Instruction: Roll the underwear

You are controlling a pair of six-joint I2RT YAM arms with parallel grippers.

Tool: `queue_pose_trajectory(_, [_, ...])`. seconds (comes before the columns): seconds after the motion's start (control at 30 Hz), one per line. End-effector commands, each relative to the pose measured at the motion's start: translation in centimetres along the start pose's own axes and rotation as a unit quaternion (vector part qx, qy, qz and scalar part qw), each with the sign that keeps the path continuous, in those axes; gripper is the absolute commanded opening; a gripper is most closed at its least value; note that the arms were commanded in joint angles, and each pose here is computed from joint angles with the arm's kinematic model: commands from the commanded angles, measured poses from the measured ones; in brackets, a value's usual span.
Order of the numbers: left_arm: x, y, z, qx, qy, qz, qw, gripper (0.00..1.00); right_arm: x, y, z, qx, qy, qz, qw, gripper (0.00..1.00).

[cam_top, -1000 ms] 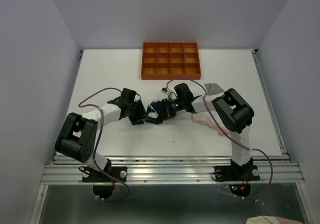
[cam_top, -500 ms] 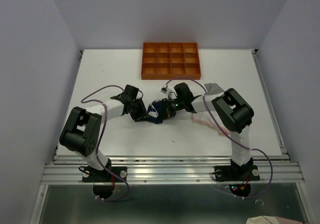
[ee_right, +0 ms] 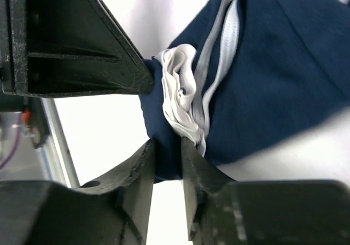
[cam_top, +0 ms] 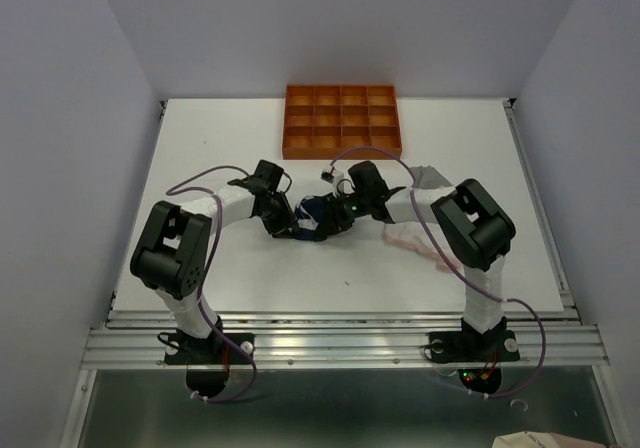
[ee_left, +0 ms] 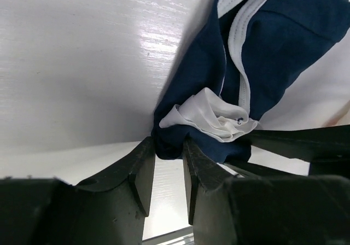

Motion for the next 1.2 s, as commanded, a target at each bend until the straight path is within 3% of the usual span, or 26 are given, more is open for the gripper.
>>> queue_pose_trajectory(0.0, [1.1, -1.1, 3.4, -0.125, -0.01, 0.013, 0.992, 0.36, -2.2, 1.6, 0.5, 0.049, 0.075, -0.033, 0.995, 0.35])
queue_pose_trajectory(0.27, [1.4, -1.2, 2.5, -0.124, -0.033, 0.019, 0.992, 0.36, -4.2, 4.6, 3.8, 0.015, 0.196, -0.073, 0.978, 0.47])
queue_pose_trajectory(0.4, [1.5, -1.6, 2.4, -0.122, -0.037, 0.026, 0.992, 0.36, -3.7, 5.2, 5.4, -0.011, 0.262, -0.073, 0.962, 0.49])
queue_pose_trajectory(0.67, [1.4, -1.6, 2.0, -0.111, -0.046, 0.034, 0.992, 0.36, -0.9, 3.6, 6.6, -0.002, 0.448, -0.052, 0.893, 0.53])
queue_pose_trajectory(0.73, [1.5, -1.7, 2.0, -0.108, -0.048, 0.037, 0.992, 0.36, -0.2, 3.1, 6.9, -0.004, 0.494, -0.045, 0.868, 0.59])
queue_pose_trajectory(1.0, [1.4, -1.8, 1.9, -0.105, -0.058, 0.042, 0.992, 0.36, 0.7, 1.8, 6.1, 0.031, 0.554, -0.058, 0.83, 0.63])
queue_pose_trajectory(1.17, [1.4, -1.9, 1.9, -0.106, -0.063, 0.047, 0.991, 0.36, 1.1, 1.3, 6.2, 0.022, 0.621, -0.048, 0.782, 0.64])
Point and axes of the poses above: each gripper's point midway between its finger pads, its own y axis back along the fingers, its own z axis along the line the jaws close on, x = y × z, the point moved 7 cm from there along y, back along the fingers, and after that the axes turned 5 degrees about -y, right-handed, at the moved point
